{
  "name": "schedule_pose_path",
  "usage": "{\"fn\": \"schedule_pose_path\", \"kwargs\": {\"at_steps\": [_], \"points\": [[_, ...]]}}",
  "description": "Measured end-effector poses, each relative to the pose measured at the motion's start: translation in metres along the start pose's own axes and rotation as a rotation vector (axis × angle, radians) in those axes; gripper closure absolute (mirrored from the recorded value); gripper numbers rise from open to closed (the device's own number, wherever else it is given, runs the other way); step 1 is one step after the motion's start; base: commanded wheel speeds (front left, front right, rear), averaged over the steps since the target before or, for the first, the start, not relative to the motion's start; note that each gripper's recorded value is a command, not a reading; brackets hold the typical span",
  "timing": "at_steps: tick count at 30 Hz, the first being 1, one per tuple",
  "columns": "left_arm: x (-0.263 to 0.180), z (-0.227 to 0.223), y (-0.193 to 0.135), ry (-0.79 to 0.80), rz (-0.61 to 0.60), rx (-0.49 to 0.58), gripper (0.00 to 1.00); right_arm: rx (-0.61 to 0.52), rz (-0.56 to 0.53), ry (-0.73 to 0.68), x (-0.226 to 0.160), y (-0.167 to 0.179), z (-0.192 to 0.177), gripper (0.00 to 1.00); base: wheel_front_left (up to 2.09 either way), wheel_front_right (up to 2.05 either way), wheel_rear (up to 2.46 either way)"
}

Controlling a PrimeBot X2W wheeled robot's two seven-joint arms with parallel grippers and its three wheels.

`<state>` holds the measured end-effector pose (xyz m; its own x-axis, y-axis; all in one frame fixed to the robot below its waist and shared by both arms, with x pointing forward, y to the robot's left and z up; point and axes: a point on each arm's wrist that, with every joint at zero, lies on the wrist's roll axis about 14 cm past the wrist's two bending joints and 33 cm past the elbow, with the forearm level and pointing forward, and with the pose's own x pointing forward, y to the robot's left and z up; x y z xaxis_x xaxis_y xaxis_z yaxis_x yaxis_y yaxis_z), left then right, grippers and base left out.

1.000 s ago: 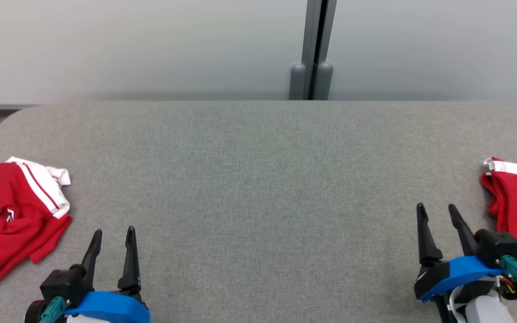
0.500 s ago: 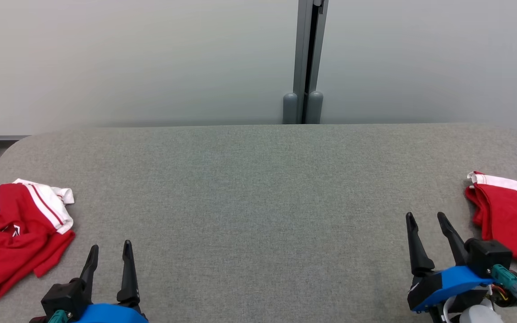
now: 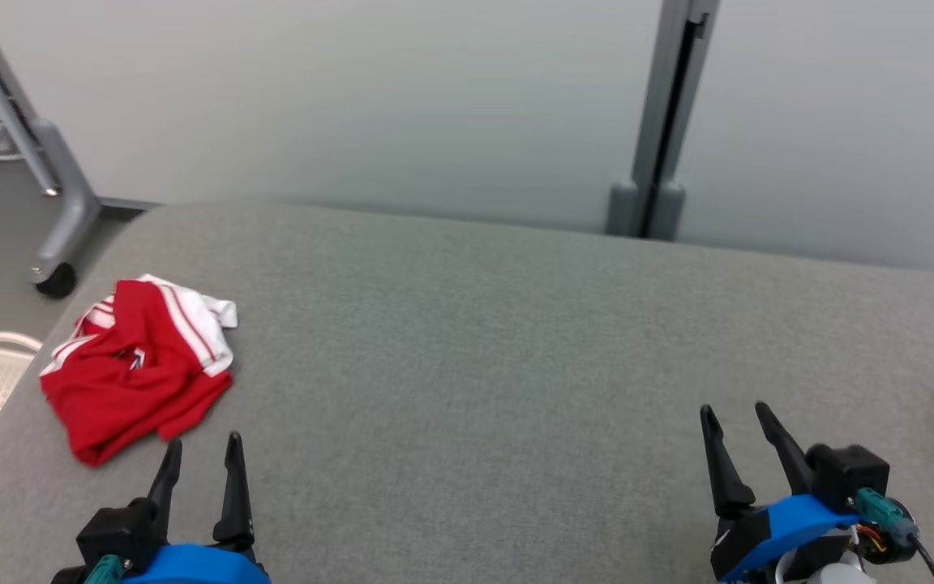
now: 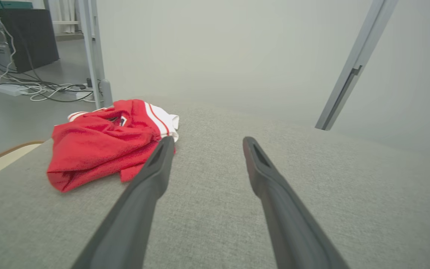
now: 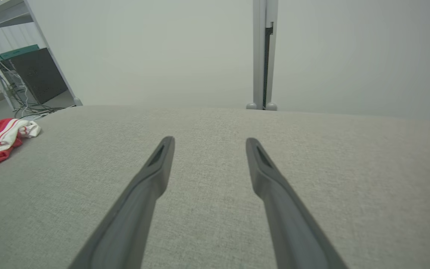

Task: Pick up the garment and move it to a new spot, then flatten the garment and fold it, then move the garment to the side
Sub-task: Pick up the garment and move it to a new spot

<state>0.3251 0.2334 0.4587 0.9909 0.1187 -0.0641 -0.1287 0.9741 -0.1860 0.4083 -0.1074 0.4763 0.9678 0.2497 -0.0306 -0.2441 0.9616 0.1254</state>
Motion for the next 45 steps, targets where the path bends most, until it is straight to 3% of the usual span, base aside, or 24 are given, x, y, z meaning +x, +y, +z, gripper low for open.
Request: {"fn": "schedule_pose_path", "kwargs": {"at_steps": [5,18,23,33,45], "points": [[-0.029,0.006,0.047,-0.021,0.137,0.000,0.00,0.015,0.166,0.024,0.023,0.058,-0.006,0.00,0.00,0.00,0.00],[-0.097,0.004,0.130,-0.017,0.438,-0.013,0.00,0.024,0.421,0.093,0.056,0.153,-0.030,0.00,0.00,0.00,0.00],[-0.108,0.001,0.143,0.002,0.501,-0.012,0.00,0.035,0.470,0.118,0.065,0.171,-0.040,0.00,0.00,0.00,0.00],[-0.083,0.000,0.147,0.025,0.484,-0.043,0.00,0.042,0.434,0.139,0.072,0.157,-0.053,0.00,0.00,0.00,0.00],[0.026,0.000,0.155,0.118,0.371,-0.009,0.00,0.035,0.339,0.155,0.102,0.109,-0.082,0.00,0.00,0.00,0.00]]}}
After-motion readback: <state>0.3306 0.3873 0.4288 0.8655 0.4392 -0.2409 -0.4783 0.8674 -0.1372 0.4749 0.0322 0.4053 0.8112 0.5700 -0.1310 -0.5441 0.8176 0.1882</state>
